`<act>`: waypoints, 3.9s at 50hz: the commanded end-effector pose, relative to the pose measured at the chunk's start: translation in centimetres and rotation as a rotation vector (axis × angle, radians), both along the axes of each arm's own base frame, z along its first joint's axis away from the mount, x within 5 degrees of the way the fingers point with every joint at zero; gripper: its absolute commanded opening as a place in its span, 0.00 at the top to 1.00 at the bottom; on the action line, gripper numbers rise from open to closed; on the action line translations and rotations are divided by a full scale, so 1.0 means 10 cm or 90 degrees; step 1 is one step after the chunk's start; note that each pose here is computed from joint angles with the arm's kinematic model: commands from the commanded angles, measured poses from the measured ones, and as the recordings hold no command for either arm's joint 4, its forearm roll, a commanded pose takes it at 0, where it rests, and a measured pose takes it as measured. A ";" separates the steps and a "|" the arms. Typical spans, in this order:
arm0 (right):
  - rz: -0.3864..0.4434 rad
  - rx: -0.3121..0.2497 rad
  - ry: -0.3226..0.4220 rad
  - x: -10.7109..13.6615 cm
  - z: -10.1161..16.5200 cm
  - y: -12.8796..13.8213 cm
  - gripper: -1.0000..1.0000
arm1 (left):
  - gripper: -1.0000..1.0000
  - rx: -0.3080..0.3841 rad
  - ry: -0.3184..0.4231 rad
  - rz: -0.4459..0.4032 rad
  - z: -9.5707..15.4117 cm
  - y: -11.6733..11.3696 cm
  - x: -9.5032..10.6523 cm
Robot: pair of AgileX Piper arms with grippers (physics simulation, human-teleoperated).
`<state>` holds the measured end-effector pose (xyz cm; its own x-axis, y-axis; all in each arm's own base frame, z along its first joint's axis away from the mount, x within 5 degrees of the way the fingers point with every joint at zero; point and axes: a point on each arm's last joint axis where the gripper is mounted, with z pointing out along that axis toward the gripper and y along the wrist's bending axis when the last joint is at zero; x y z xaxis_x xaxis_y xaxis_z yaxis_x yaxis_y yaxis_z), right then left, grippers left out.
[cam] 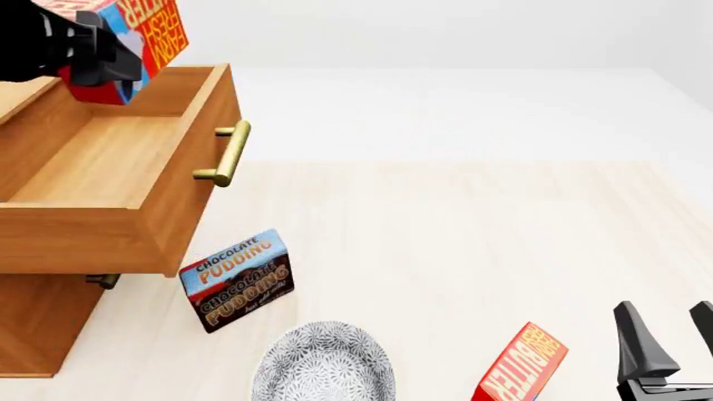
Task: Put the butter at the front in the top drawer of the cabinet and close it.
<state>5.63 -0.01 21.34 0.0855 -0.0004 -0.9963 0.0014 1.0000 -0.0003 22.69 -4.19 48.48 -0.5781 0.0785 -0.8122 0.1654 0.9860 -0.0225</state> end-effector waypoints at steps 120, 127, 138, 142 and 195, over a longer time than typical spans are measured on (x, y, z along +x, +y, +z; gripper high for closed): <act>0.000 0.000 0.000 0.00 0.00 0.00 0.00 | 1.00 -0.036 0.097 0.186 -1.42 0.58 0.69; 0.000 0.000 0.000 0.00 0.00 0.00 0.00 | 1.00 -0.037 0.102 0.183 -1.47 0.56 0.72; 0.000 0.000 0.000 0.00 0.00 0.00 0.00 | 0.00 -0.039 0.104 0.185 -1.47 0.56 0.67; 0.000 0.000 0.000 0.00 0.00 0.00 0.00 | 0.00 -0.039 0.103 0.184 -1.46 0.56 0.66; 0.000 0.000 0.000 0.00 0.00 0.00 0.00 | 0.00 0.005 0.047 0.138 -0.71 0.51 0.14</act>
<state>5.64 -0.01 21.35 0.0854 -0.0008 -0.9963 0.0014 1.0000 -0.0006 25.48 1.12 39.91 -0.6534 -0.0744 -0.7534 -0.0739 0.9967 -0.0343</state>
